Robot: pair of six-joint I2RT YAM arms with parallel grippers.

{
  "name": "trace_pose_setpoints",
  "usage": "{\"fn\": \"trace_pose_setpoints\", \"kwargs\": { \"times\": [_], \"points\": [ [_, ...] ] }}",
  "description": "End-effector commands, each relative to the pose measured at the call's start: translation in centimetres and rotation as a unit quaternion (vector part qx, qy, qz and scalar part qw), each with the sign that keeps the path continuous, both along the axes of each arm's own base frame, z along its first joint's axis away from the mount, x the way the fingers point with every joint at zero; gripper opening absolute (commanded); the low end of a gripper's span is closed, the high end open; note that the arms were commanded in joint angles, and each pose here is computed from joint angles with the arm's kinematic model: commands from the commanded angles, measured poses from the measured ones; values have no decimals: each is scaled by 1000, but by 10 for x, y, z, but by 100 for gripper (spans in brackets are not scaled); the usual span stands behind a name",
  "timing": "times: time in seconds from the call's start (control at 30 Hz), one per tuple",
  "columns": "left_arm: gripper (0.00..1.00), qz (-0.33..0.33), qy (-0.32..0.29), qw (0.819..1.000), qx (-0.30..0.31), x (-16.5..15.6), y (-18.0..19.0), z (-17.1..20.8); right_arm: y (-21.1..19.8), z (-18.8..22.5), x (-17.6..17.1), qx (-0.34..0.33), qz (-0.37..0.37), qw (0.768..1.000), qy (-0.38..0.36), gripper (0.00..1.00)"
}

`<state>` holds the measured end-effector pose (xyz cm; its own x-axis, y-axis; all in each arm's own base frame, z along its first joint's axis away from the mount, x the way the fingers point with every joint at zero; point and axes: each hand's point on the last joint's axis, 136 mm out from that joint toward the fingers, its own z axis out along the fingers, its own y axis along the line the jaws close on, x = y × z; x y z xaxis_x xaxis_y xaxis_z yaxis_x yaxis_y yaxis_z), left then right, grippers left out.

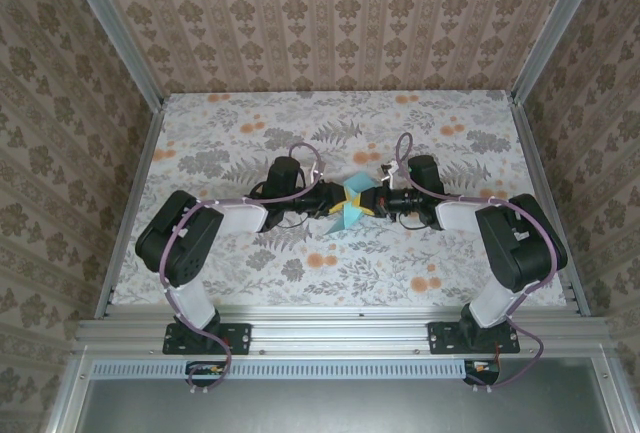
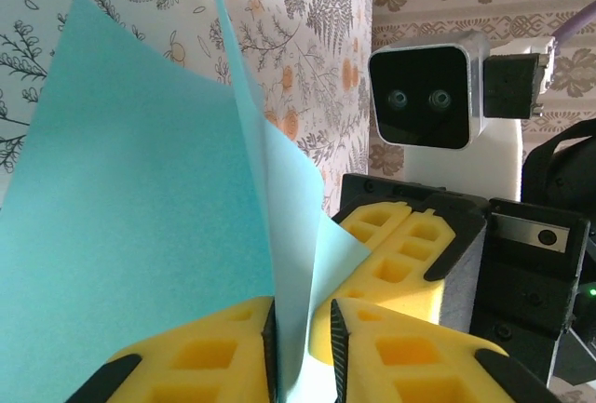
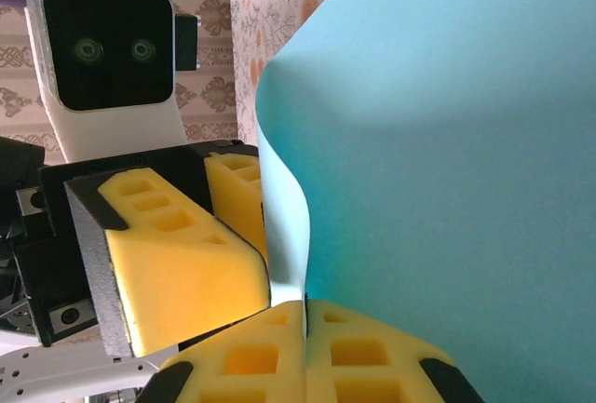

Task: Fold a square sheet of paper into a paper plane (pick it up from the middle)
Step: Turn over the paper at the center of the table.

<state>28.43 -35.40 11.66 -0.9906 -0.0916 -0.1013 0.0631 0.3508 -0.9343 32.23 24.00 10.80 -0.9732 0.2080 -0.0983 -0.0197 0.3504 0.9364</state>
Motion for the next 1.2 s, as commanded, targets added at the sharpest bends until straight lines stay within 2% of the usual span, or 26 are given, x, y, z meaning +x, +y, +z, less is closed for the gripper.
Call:
{"fn": "trace_pose_setpoints", "kwargs": {
  "times": [0.0, 0.23, 0.47, 0.6, 0.83, 1.03, 1.17],
  "points": [
    [22, -18, -35, 999, -9, -1, -4, 23, -3, -8, -2, -7, -3, 1000, 11, 8],
    [11, -17, -36, 999, -7, 0, -4, 22, -5, -4, -5, -9, -1, 1000, 9, 13],
    [9, -11, -35, 999, -6, 2, -3, 20, -27, -4, -17, -36, -25, 999, 11, 36],
    [9, -7, -33, 999, -9, 5, -5, 21, -35, -6, -29, -48, -45, 998, 22, 45],
    [9, -5, -31, 999, -17, 7, -8, 23, -20, -13, -36, -27, -76, 996, 50, 60],
    [9, -6, -29, 999, -15, 5, -8, 21, -3, -4, -23, 23, -95, 994, 53, 62],
    [9, -6, -28, 999, -15, 4, -7, 20, 2, -7, -21, 24, -102, 993, 59, 61]
  ]
}}
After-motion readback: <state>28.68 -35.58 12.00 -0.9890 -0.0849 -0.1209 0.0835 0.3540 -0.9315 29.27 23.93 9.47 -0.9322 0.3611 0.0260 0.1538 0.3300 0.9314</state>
